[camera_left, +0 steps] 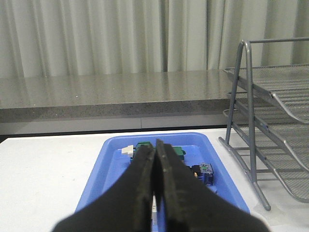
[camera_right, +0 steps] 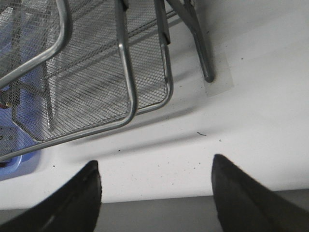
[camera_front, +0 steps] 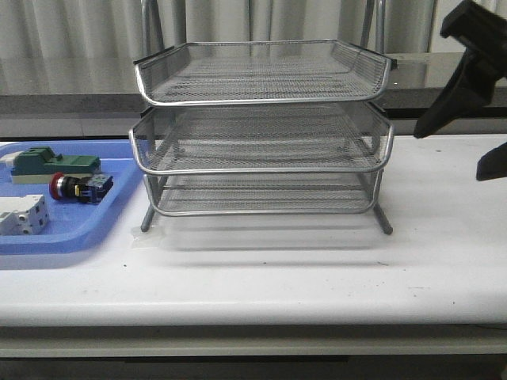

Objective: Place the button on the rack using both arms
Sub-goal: 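Reach the right gripper to the middle wire tray and grip its rim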

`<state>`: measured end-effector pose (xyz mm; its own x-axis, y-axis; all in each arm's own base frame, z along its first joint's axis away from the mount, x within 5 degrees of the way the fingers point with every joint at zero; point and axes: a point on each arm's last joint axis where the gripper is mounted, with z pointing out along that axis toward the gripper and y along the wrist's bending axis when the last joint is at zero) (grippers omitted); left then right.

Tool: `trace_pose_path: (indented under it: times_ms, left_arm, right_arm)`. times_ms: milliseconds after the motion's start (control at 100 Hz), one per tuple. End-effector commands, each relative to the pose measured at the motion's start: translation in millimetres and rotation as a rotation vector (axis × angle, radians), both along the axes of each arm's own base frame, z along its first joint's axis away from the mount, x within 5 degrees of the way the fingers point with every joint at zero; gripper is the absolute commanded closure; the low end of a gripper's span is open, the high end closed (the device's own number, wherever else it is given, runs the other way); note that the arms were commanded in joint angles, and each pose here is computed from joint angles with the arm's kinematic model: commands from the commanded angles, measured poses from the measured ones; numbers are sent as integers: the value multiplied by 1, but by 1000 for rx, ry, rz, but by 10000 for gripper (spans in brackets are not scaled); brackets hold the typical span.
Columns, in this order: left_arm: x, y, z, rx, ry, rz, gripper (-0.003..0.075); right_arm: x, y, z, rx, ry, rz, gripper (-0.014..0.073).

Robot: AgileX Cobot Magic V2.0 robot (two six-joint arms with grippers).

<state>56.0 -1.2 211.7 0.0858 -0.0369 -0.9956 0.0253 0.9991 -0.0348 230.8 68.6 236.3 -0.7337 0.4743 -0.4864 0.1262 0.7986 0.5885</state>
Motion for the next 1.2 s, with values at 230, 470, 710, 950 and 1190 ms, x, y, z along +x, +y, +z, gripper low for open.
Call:
trace_pose_path:
  times_ms: [230,470,710,950,1190]
  left_arm:
    - [-2,0,-3,-9,-71,0,741]
    - [-2,0,-3,-9,-71,0,741]
    - [-2,0,-3,-9,-71,0,741]
    - [-2,0,-3,-9,-71,0,741]
    - [-2,0,-3,-9,-71,0,741]
  right_arm:
    - [36,12,8,32,-63,8,97]
    - [57,21,4,50,-40,43,97]
    - [75,28,-6,60,2,80,97]
    - [87,35,-7,92,-13,116,97]
    - [90,37,-16,113,10,114,248]
